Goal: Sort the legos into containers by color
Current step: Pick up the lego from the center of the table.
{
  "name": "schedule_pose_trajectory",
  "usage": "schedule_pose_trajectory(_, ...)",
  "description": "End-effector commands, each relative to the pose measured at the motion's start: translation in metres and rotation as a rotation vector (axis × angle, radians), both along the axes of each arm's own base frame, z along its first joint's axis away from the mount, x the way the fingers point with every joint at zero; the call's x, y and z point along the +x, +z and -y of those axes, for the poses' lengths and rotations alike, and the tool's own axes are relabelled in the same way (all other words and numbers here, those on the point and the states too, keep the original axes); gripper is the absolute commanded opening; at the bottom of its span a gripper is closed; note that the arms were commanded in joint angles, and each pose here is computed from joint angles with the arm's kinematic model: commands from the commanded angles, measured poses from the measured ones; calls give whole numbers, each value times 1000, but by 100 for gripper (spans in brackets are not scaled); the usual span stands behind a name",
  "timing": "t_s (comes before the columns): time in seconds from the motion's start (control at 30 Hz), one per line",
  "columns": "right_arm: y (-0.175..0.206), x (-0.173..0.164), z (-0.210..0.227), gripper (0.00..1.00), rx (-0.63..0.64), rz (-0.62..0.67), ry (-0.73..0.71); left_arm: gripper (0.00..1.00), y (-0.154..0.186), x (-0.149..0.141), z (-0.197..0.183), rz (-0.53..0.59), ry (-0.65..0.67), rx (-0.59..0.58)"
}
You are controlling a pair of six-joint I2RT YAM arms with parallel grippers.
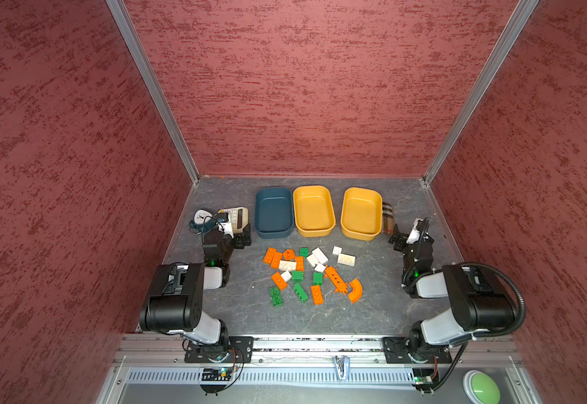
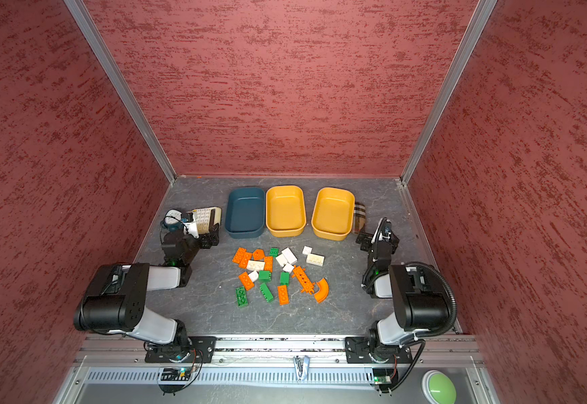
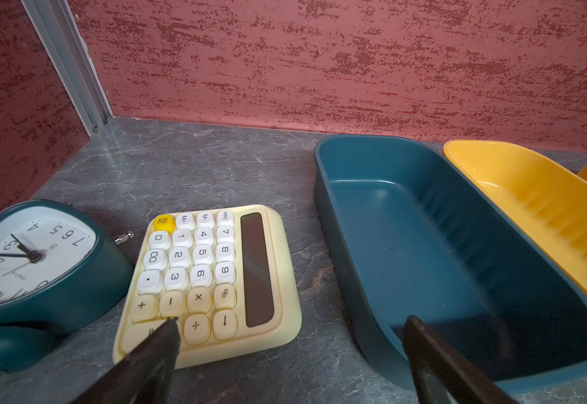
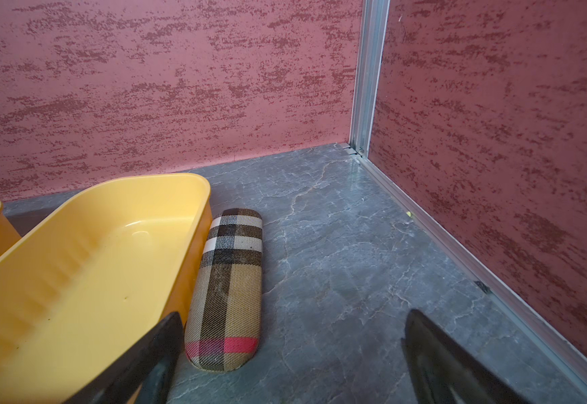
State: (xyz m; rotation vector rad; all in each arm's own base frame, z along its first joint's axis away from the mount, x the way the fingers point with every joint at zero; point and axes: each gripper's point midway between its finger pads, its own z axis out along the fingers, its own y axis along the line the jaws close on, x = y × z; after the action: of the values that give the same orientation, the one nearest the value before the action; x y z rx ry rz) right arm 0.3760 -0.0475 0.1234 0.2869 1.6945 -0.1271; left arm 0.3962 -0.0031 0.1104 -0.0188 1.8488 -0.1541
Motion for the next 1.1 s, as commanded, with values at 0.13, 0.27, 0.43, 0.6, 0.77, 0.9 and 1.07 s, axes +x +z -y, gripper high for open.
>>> schedule_pose_trajectory(0.13,13,6,0,99,-14,46,9,100,3,5,-2,13,3,2)
schedule_pose_trajectory(0.27,27,4,-7,99,-27,60,48,99,12,3,1,29,3,21)
schedule_pose_trajectory(0.43,62,-1,-19,99,-42,87,124,99,43,-3,5,24,37,71)
schedule_pose_trajectory(0.6,90,-8,-47,99,17,91,275,99,69,-14,22,-29,7,17)
schedule_pose_trajectory(0.77,97,-22,-74,99,105,44,422,99,71,-31,50,-144,-62,-27)
schedule_pose_trajectory(0.9,99,-33,-97,99,183,-24,537,99,55,-53,76,-331,-171,-105)
schedule_pose_trajectory(1.07,92,-49,-121,99,250,-127,650,100,34,-85,107,-524,-279,-195)
